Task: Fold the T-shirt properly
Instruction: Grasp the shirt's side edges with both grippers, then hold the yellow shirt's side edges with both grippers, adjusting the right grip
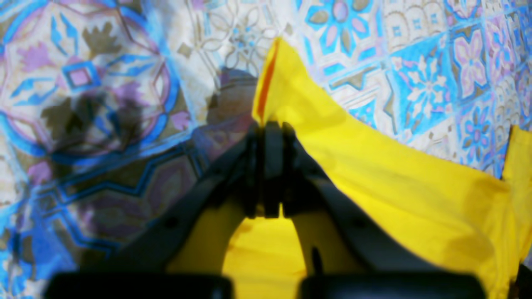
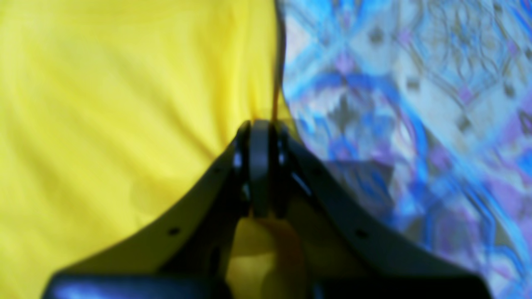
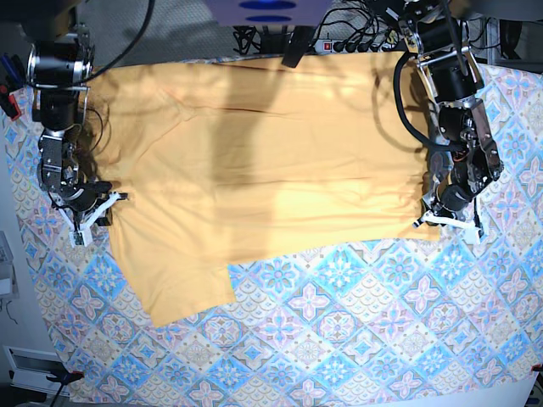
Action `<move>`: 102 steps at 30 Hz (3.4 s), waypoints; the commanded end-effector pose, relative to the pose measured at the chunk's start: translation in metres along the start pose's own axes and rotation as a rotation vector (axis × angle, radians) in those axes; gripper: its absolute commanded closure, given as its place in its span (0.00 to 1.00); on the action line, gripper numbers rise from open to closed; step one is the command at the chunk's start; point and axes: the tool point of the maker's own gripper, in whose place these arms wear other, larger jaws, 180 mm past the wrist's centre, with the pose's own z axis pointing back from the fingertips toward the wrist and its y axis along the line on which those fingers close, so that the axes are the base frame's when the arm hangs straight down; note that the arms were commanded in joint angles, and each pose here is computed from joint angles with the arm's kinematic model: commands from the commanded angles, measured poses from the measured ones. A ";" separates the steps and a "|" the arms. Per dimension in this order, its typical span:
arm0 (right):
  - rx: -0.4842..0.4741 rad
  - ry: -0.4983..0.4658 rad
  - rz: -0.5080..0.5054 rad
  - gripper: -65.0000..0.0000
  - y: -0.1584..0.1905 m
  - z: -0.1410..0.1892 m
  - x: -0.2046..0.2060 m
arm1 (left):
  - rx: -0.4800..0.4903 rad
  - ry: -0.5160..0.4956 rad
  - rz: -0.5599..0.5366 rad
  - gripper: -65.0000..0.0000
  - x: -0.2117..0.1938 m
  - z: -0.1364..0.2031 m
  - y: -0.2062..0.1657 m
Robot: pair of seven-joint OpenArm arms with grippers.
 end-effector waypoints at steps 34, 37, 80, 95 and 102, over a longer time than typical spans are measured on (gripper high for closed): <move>0.019 -0.138 0.014 0.53 0.005 -0.016 0.051 | -0.040 -0.112 -0.063 1.00 0.015 0.030 -0.014; 0.016 -0.162 0.012 0.48 0.003 -0.016 0.059 | -0.043 -0.112 -0.060 1.00 0.015 0.030 -0.015; 0.047 -0.119 0.074 0.99 -0.017 0.044 0.030 | -0.043 -0.112 -0.059 1.00 0.014 0.030 -0.015; 0.012 -0.199 0.030 0.86 -0.028 0.050 0.052 | -0.034 -0.099 -0.068 1.00 0.006 0.033 -0.009; 0.049 -0.174 -0.065 0.61 -0.021 0.019 0.066 | -0.034 -0.099 -0.067 1.00 0.006 0.033 -0.009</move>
